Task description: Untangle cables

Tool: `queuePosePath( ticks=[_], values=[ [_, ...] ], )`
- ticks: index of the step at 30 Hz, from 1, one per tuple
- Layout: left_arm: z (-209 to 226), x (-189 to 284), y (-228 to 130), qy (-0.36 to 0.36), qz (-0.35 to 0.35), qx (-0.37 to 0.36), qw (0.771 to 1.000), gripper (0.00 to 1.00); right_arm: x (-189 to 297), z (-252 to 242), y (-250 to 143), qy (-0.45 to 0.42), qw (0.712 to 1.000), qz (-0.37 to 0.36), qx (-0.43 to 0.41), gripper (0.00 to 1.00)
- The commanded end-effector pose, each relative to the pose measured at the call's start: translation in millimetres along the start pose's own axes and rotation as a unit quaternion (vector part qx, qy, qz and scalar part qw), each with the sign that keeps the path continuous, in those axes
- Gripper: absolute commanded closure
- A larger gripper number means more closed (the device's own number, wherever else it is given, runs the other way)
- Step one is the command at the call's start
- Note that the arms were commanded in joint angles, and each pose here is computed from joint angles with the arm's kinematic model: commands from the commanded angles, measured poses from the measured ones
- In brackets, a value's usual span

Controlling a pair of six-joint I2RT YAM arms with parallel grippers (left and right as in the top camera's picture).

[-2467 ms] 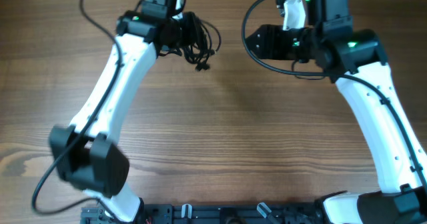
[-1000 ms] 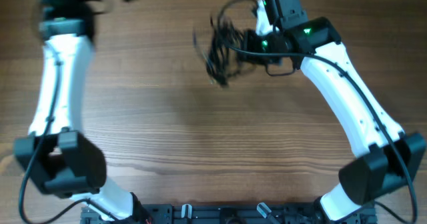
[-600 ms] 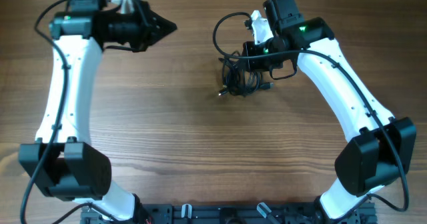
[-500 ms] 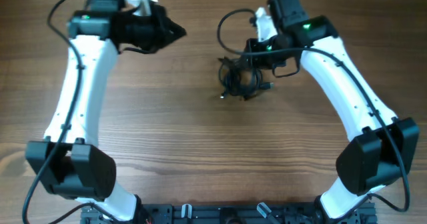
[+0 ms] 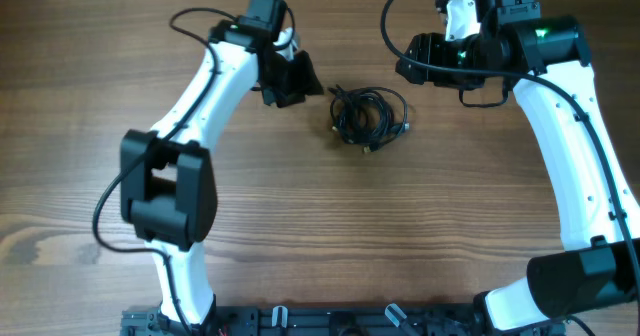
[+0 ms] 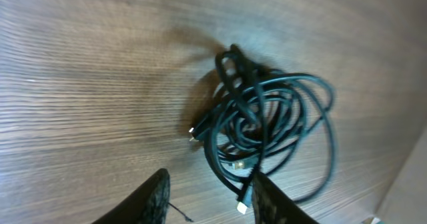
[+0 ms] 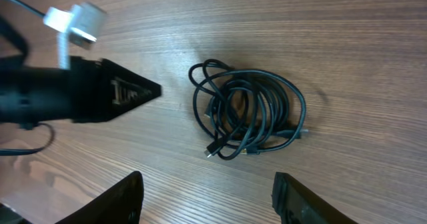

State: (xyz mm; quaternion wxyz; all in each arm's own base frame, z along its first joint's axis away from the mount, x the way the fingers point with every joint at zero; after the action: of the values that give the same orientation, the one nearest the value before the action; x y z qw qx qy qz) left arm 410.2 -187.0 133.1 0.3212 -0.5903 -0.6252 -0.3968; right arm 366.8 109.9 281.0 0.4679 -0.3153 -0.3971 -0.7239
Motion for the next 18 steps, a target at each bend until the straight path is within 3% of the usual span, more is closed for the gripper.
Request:
queuePosePath(
  ticks=[1, 5, 8, 10, 11, 15, 18],
  values=[
    [-0.9, -39.0, -12.6, 0.014, 0.041, 0.012, 0.999, 0.74, 1.4, -2.4, 4.5, -0.015, 1.0, -0.011, 0.004, 0.34],
    [0.1, -74.7, -7.5, 0.014, 0.038, 0.035, 0.999, 0.74, 1.0, -2.8, 4.1, -0.015, 1.0, -0.01, 0.004, 0.31],
    [-5.1, -86.9, -0.7, 0.005, 0.021, 0.028, 0.999, 0.83, 0.3, -2.6, 4.9, -0.015, 1.0, -0.011, 0.004, 0.31],
    [-6.6, -87.0, 2.8, 0.001, 0.013, 0.024, 1.0, 0.96, -1.2, -3.2, 5.1, -0.016, 1.0, -0.01, 0.003, 0.31],
    [-6.3, -83.9, 4.5, -0.001, 0.009, 0.023, 1.0, 0.96, -2.2, -3.5, 5.2, -0.016, 1.0, -0.009, 0.003, 0.31],
    [-41.5, -5.4, 29.1, -0.058, -0.071, -0.094, 0.991, 0.96, -2.5, 2.8, 6.3, 0.004, 1.0, -0.009, 0.025, 0.32],
    [-85.9, 82.1, 26.9, -0.106, -0.158, -0.19, 0.963, 0.96, -4.0, 20.5, 4.2, 0.05, 0.997, -0.004, 0.064, 0.33]
  ],
)
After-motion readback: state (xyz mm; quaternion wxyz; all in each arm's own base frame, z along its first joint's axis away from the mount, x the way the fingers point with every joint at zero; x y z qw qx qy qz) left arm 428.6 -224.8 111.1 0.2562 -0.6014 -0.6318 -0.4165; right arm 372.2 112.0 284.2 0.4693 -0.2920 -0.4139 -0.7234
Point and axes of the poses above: each gripper's point midway between its finger pads, its own x axis back along the fingers, its own z axis along the line the jaws close on, y = z × x, the point moved 5 cm from there along x, back along the fingers, and after that the axes turned 12 degrees about -x, right-handed, at the moved point
